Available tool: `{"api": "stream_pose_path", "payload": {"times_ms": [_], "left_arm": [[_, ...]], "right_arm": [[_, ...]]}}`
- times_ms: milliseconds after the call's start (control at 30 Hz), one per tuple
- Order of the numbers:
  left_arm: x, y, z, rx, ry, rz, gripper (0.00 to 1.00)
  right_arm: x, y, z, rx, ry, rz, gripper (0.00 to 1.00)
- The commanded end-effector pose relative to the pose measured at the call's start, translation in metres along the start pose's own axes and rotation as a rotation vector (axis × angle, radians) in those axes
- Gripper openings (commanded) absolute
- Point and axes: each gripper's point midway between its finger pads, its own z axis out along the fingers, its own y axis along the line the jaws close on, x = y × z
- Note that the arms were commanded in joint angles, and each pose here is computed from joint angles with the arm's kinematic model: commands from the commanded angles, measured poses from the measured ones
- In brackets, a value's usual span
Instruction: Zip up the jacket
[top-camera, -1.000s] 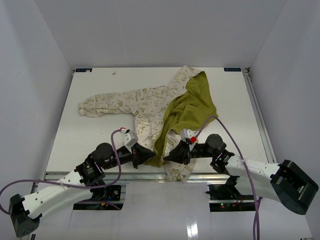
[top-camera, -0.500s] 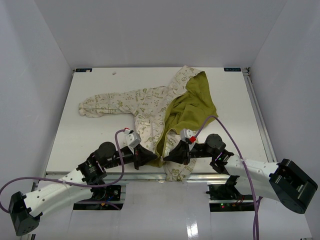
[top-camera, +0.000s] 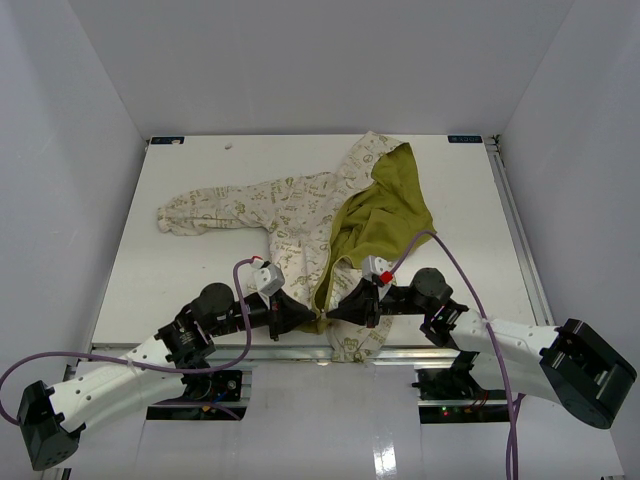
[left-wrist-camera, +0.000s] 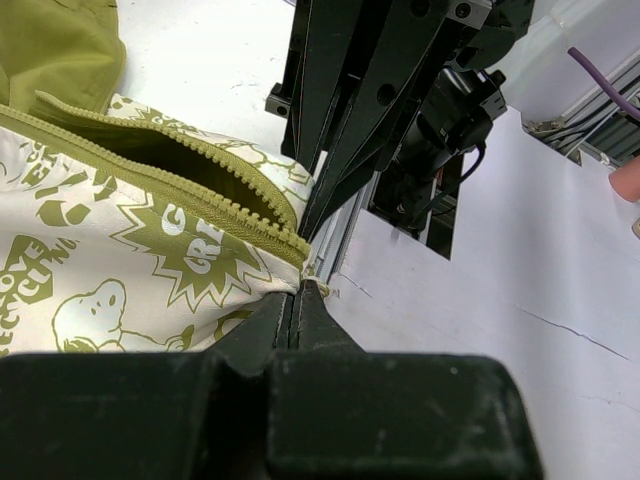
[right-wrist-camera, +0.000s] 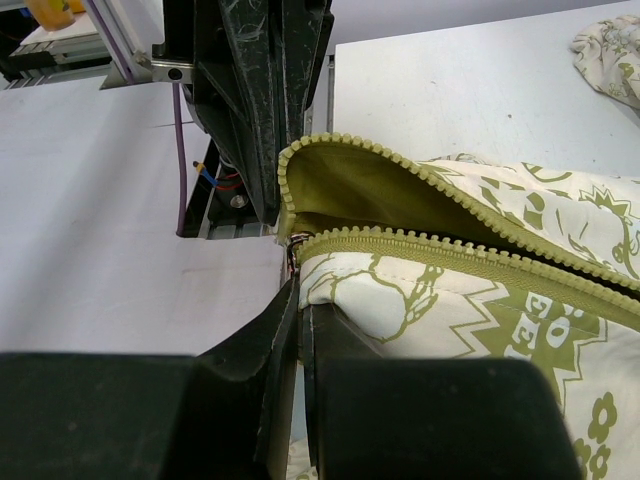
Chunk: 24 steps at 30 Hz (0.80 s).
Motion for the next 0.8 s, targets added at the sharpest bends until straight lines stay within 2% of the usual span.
{"api": "stream_pose_path", "payload": {"times_ms": [0,400,767], "left_arm": [[-0.008,-0.007,0.0,0.028,-0.018,0.009,0.0],[-0.021,0.002,-0.007,-0.046,-0.08,0.031,0.0],[-0.016,0.0,-0.002,-0.022,-0.049,0.031,0.0]], "right_arm": [[-0.026,0.0,0.003,-0.004,-0.07,-0.067,0.08],[-0.028,0.003,0.005,-0.03,-0.062,-0.068,0.08],[-0.029,0.0,0.007,-0.023,-0.056,-0.063,0.08]]}}
